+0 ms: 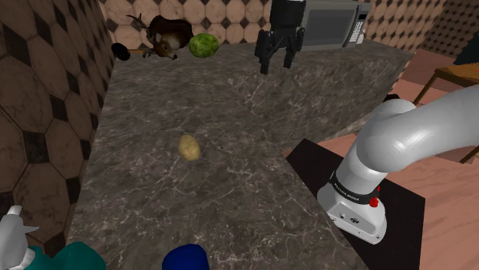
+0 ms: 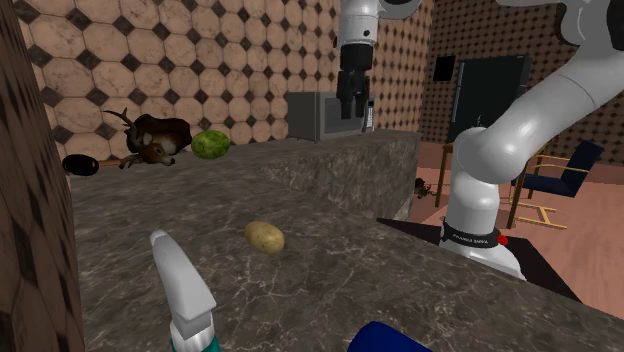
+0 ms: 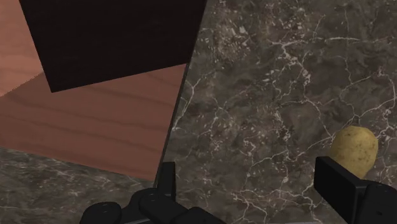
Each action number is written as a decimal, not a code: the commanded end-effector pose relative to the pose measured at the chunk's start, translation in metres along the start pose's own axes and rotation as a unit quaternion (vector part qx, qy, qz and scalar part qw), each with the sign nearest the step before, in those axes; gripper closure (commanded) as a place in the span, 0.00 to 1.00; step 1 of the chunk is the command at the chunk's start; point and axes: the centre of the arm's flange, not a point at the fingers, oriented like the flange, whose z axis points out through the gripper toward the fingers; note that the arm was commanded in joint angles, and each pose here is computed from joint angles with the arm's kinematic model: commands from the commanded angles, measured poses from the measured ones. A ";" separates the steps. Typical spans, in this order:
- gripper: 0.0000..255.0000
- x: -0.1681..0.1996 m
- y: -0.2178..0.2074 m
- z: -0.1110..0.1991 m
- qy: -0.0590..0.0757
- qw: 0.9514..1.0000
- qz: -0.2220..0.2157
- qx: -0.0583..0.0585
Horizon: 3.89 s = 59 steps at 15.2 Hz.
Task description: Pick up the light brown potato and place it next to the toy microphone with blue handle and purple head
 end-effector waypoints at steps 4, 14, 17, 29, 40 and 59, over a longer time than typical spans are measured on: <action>0.00 0.014 -0.051 0.043 0.004 1.000 0.008 -0.005; 0.00 0.044 -0.153 0.126 0.012 1.000 0.024 -0.016; 0.00 0.054 -0.183 0.151 0.014 0.999 0.029 -0.020; 0.00 0.079 -0.252 0.233 0.019 0.999 0.040 -0.028; 0.00 0.080 -0.251 0.252 0.019 0.999 0.040 -0.028; 1.00 0.080 -0.252 0.204 0.019 0.999 0.040 -0.028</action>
